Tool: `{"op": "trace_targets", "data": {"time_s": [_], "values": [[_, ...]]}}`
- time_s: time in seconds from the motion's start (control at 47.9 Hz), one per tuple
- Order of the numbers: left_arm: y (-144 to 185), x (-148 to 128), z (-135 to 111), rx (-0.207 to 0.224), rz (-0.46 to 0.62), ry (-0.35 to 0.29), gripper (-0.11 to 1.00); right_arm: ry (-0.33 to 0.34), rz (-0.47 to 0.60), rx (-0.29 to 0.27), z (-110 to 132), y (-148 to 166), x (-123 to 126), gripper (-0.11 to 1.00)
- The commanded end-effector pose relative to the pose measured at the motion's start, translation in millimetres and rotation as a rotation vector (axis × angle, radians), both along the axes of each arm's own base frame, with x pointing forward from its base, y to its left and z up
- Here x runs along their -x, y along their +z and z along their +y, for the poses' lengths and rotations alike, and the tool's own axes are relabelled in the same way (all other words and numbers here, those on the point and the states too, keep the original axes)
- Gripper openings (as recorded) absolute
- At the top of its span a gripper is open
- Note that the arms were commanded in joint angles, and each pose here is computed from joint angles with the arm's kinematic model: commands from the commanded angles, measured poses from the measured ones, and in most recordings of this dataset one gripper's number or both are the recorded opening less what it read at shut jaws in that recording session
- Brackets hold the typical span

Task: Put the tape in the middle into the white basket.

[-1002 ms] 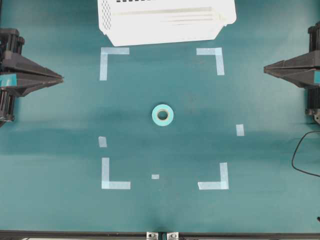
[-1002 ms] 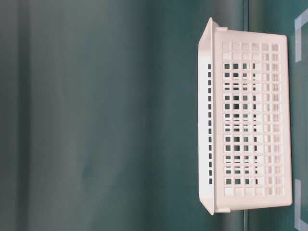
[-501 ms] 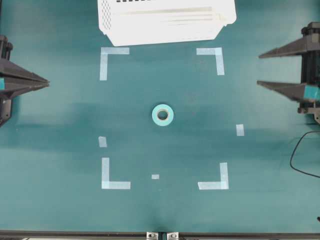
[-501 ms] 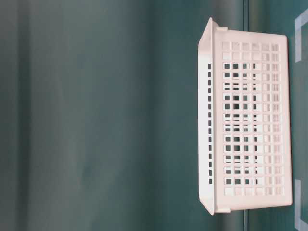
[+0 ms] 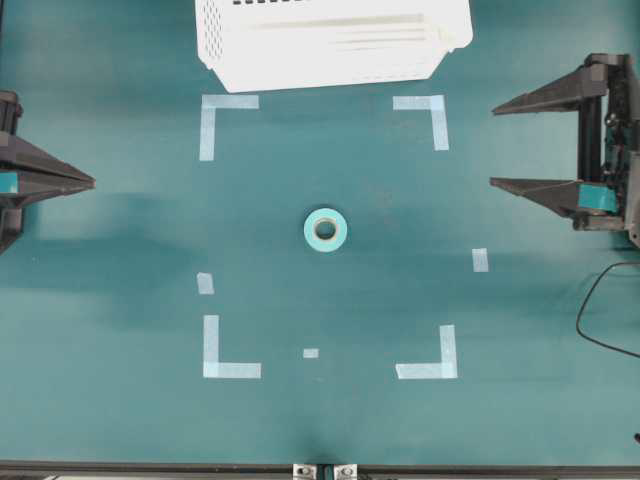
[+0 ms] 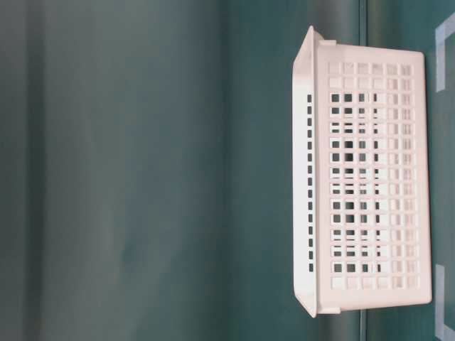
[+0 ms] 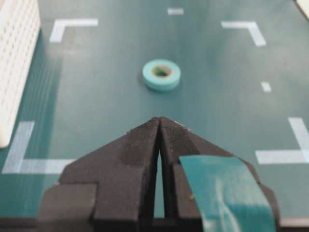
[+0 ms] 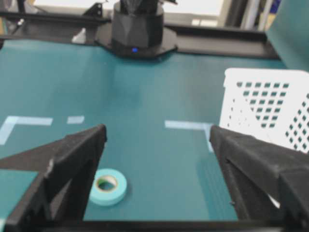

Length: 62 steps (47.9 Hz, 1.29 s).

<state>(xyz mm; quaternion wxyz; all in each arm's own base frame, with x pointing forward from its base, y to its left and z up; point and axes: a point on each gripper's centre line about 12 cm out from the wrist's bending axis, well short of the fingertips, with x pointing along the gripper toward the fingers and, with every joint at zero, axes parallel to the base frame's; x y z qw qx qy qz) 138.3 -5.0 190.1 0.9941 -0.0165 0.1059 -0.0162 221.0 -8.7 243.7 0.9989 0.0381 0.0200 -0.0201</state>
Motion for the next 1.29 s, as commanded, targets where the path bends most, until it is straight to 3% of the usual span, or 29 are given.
{"op": "trace_targets", "data": {"time_s": [0.0,1.274], "values": [[-1,0,0,0.003,-0.006,-0.002,-0.11,-0.002,-0.022,-0.005,-1,8,-6,0.98],[-28,12,0,0.030,-0.042,0.004,-0.11,-0.004,0.146,-0.046,-4,-24,-89,0.98]]}}
